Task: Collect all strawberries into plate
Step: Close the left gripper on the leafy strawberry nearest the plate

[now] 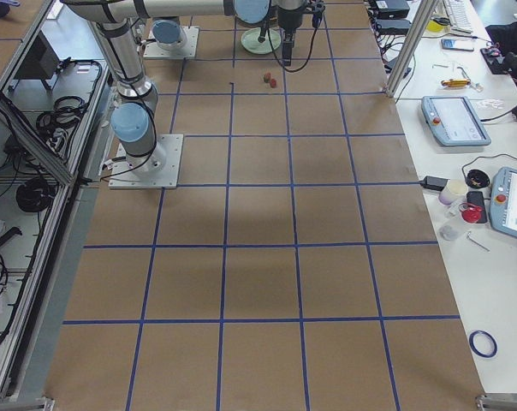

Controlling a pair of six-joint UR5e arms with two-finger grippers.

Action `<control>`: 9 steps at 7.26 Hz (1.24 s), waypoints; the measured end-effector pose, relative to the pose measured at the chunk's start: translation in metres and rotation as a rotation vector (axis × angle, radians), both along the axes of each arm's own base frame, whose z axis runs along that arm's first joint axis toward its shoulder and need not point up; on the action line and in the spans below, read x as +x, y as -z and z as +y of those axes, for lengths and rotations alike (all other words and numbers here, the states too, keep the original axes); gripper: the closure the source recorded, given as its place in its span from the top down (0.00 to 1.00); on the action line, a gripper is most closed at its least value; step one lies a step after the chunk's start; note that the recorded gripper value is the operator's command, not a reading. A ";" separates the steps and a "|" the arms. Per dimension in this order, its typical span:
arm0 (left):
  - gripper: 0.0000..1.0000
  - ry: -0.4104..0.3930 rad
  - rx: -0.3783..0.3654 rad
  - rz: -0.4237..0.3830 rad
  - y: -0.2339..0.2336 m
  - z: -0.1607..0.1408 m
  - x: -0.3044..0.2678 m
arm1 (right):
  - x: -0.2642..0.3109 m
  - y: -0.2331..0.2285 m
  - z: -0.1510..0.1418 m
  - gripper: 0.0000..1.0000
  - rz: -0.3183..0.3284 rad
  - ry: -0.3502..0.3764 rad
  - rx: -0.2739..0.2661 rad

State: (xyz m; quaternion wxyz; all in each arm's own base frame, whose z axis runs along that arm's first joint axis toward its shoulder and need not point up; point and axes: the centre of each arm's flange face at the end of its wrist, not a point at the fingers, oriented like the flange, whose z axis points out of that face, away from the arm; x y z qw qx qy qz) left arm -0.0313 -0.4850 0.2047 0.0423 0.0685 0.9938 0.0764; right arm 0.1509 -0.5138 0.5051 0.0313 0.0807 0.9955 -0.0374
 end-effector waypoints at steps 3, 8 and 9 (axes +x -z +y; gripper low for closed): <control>0.98 -0.052 -0.109 -0.020 -0.036 -0.026 -0.047 | 0.000 0.000 0.000 1.00 -0.001 0.000 -0.002; 0.90 -0.184 -0.126 0.077 -0.019 -0.001 -0.205 | 0.000 0.001 0.000 1.00 -0.001 -0.001 0.003; 0.90 -0.174 -0.117 0.095 -0.008 0.002 -0.221 | 0.000 0.002 0.000 1.00 -0.001 -0.001 0.005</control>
